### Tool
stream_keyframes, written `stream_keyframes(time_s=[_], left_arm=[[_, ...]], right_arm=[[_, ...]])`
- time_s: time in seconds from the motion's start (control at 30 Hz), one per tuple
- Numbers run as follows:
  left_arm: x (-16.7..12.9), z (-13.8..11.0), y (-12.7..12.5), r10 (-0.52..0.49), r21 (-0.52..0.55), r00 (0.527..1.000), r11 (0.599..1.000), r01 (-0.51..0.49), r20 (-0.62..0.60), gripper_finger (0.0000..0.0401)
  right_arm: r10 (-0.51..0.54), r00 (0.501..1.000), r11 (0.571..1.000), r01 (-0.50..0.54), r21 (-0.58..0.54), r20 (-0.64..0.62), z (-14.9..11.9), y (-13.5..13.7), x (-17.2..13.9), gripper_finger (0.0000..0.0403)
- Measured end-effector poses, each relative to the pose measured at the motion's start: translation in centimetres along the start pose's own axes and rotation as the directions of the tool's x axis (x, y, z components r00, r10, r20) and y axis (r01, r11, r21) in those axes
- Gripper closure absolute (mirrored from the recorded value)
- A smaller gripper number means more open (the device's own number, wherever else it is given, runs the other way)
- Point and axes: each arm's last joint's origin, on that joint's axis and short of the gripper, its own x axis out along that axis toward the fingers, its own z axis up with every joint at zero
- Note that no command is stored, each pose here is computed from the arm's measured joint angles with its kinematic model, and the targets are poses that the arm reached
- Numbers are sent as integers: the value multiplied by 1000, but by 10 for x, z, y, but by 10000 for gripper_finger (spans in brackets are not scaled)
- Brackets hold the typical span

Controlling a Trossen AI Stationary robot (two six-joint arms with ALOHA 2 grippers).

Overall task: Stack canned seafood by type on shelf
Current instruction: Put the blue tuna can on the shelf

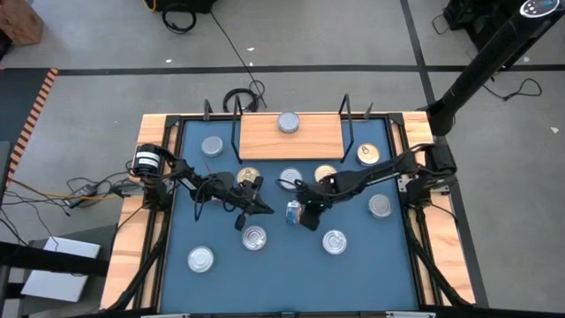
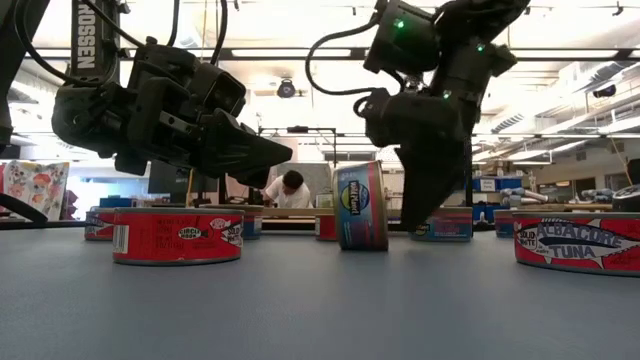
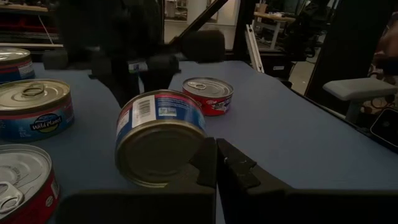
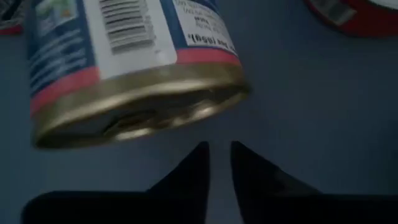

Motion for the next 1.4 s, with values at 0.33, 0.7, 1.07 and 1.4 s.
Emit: stream_keyframes(time_s=[0.33,0.7,1.07,1.4], left_arm=[[0,0,0,0,0,1000,1000,0,0,396],[0,0,0,-6,7,1000,1000,6,-2,396],[-3,-1,7,11,46,1000,999,-10,-15,396],[-4,-3,10,24,65,999,998,-22,-30,396]], right_arm=[[38,996,998,-42,52,83,-3,10,-39,216],[-33,988,995,18,102,153,-20,33,-36,136],[-62,968,988,24,155,244,-35,54,-38,94],[-64,942,982,2,188,328,-53,77,-30,76]])
